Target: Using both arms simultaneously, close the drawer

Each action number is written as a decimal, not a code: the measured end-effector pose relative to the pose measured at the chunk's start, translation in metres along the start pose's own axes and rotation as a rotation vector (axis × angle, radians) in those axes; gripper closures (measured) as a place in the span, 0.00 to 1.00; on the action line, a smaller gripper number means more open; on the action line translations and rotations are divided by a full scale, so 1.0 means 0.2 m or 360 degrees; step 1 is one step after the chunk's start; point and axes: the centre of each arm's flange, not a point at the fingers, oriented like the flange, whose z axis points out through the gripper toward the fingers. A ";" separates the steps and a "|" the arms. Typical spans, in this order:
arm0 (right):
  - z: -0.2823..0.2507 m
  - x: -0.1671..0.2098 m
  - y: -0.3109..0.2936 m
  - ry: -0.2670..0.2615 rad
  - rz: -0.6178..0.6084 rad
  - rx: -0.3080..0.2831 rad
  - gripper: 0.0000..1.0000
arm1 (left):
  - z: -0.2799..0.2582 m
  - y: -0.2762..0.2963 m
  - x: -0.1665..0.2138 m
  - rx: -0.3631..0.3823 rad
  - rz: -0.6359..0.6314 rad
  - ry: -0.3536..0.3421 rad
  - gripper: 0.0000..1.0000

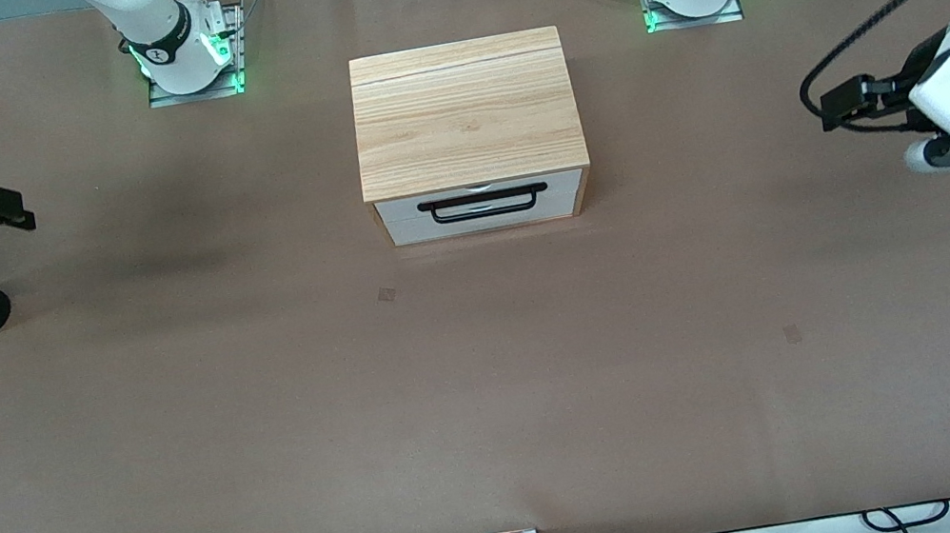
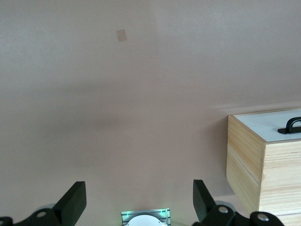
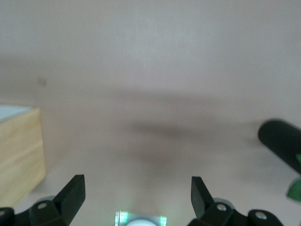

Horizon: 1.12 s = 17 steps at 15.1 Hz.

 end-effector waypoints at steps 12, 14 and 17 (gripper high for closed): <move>0.00 -0.15 0.12 0.0109 0.0156 -0.0018 0.00 | 0.22 0.14 -0.40 0.0071 0.0000 0.0141 0.00; 0.01 -0.15 0.10 0.0102 0.0176 -0.0018 0.00 | 0.25 0.10 -0.41 0.0037 -0.0028 0.0151 0.00; 0.01 -0.14 0.02 0.0104 0.0216 -0.0018 0.00 | 0.28 0.06 -0.40 0.0007 -0.0052 0.0148 0.00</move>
